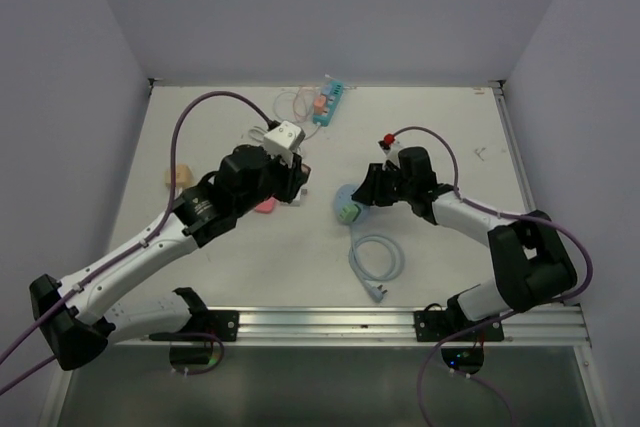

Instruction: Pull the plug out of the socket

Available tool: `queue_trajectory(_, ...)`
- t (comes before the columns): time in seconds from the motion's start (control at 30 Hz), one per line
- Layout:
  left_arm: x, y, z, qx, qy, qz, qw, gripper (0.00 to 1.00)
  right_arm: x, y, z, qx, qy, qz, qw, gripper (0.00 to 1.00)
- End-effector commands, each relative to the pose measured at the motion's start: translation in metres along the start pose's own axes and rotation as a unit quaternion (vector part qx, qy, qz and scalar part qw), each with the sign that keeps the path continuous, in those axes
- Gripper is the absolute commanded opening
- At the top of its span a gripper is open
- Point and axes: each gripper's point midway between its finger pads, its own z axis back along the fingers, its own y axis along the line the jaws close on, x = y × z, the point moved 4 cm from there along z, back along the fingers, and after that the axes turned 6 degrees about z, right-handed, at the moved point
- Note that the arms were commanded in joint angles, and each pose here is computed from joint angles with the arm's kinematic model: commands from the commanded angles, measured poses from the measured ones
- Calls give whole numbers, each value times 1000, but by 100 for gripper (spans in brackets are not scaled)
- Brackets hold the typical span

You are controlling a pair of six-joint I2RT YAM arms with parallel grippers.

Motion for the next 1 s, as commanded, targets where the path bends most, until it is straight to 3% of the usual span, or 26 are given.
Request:
queue_trajectory(0.0, -13, 31, -11, 119, 11, 18, 993, 0, 13, 4, 10, 6, -41, 14, 999, 0)
queue_trajectory(0.17, -58, 76, -28, 236, 79, 55, 967, 0, 17, 5, 15, 11, -56, 14, 998, 0)
queue_trajectory(0.3, -96, 125, -33, 324, 122, 88, 934, 0, 15, 4, 15, 11, -56, 10, 998, 0)
queue_trajectory(0.5, -114, 161, -48, 419, 153, 63, 893, 5, 14, 5, 12, 19, -53, 5, 998, 0)
queue_trajectory(0.67, -100, 178, -77, 454, 143, 44, 878, 11, 14, 5, 13, 18, -55, 6, 998, 0)
queue_trajectory(0.97, -107, 218, -125, 502, 204, -5, 840, 20, 14, 4, 13, 14, -55, 7, 998, 0)
